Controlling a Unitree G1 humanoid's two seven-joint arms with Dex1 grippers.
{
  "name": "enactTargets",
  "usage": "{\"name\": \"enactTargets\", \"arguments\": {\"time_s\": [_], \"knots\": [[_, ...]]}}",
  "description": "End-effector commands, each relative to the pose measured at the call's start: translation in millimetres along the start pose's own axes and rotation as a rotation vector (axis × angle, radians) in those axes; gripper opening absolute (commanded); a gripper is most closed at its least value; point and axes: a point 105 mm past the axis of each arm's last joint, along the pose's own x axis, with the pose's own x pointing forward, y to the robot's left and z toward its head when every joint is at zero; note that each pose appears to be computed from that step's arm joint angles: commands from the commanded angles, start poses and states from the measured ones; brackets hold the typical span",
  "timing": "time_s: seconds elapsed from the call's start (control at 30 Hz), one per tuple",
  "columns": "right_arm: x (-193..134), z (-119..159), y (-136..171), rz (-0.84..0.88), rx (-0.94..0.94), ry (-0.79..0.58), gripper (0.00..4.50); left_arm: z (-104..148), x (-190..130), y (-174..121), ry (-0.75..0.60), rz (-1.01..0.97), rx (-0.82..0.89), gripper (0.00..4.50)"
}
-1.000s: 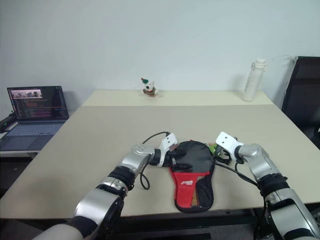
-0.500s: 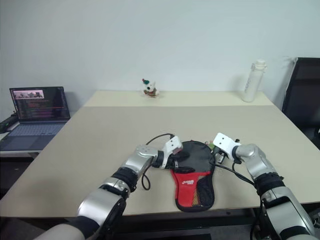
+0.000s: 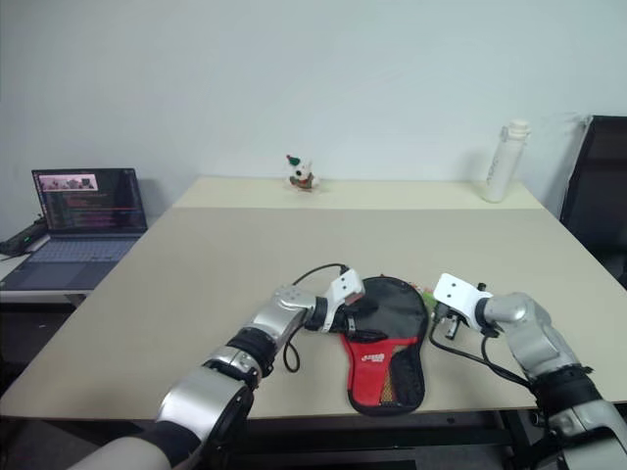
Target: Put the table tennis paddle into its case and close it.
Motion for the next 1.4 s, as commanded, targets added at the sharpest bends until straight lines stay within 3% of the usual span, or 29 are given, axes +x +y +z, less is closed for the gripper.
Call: {"name": "enactTargets", "arguments": {"time_s": [0.03, 0.3, 0.43, 0.73, 0.97, 1.2, 1.3, 1.4], "knots": [[-27, 4, 4, 0.024, -0.041, -0.001, 0.05, -14, 10, -12, 0.065, -0.052, -0.018, 4.5], [-70, 5, 72, 0.289, -0.104, 0.048, 0.05, -10, 16, -14, 0.066, -0.061, -0.007, 4.5], [-89, 18, 108, 0.444, -0.104, 0.03, 0.05, -9, 17, -14, 0.065, -0.057, -0.006, 4.5], [-106, 31, 177, 0.711, -0.11, -0.004, 0.05, -7, 19, -13, 0.06, -0.041, -0.005, 4.5], [-118, 40, 199, 0.816, -0.102, -0.026, 0.05, -5, 19, -11, 0.059, -0.029, -0.002, 4.5], [-110, 48, 185, 0.773, -0.101, -0.039, 0.05, -3, 20, -11, 0.053, -0.025, 0.002, 4.5], [-112, 53, 180, 0.773, -0.07, -0.042, 0.71, -1, 21, -11, 0.047, -0.023, 0.002, 4.5], [-110, 61, 174, 0.75, -0.011, -0.069, 1.73, 0, 22, -11, 0.042, -0.022, 0.002, 4.5]]}}
